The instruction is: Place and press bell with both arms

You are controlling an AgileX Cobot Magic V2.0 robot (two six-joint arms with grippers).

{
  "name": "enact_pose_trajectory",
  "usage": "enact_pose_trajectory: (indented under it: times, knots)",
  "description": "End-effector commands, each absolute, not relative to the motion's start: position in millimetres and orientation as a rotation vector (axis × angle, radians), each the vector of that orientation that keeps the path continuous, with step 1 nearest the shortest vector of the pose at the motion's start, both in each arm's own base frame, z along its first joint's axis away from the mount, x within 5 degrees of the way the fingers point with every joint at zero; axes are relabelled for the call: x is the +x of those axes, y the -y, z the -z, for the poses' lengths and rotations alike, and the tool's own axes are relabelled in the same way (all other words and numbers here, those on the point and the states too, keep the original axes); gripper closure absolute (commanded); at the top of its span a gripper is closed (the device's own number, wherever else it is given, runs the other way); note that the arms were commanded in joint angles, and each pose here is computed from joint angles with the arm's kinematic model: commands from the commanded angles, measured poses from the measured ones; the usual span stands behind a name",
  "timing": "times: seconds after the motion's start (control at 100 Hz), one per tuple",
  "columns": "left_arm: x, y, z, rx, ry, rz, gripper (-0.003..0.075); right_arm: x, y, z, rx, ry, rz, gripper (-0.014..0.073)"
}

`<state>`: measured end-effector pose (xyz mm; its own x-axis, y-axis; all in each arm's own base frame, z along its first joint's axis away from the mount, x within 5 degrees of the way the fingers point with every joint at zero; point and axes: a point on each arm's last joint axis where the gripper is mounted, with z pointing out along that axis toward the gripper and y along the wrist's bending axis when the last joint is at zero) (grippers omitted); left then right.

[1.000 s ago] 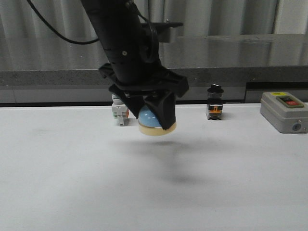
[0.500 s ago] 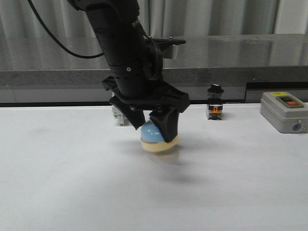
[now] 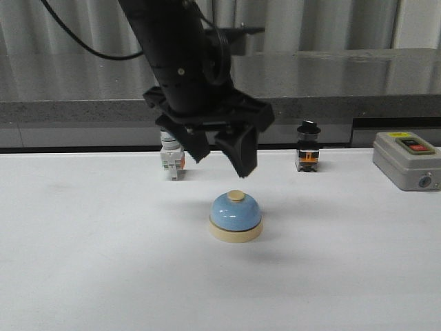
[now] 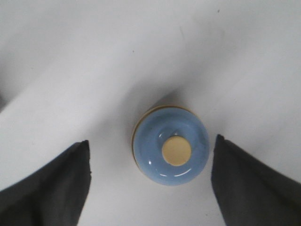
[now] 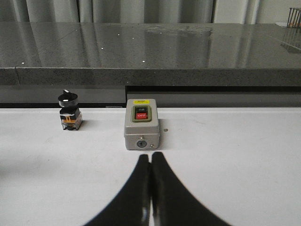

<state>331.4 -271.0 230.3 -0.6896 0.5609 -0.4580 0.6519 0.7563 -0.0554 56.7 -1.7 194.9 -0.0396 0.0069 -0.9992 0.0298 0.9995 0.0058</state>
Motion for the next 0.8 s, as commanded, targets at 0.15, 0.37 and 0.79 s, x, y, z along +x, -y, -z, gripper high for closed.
enact_pose_trajectory:
  times: [0.15,0.37,0.79]
  knots:
    - [326,240,-323,0.658,-2.341,0.418,0.0714,55,2,-207,0.018,-1.507,0.033,0.0664]
    - [326,190,-365,0.509,-2.264,0.396,0.0741,55,2,-207,0.018,-1.507,0.033,0.0664]
    - [297,70,-374,0.155,-2.213,0.249,0.0741,55,2,-207,0.018,-1.507,0.033,0.0664]
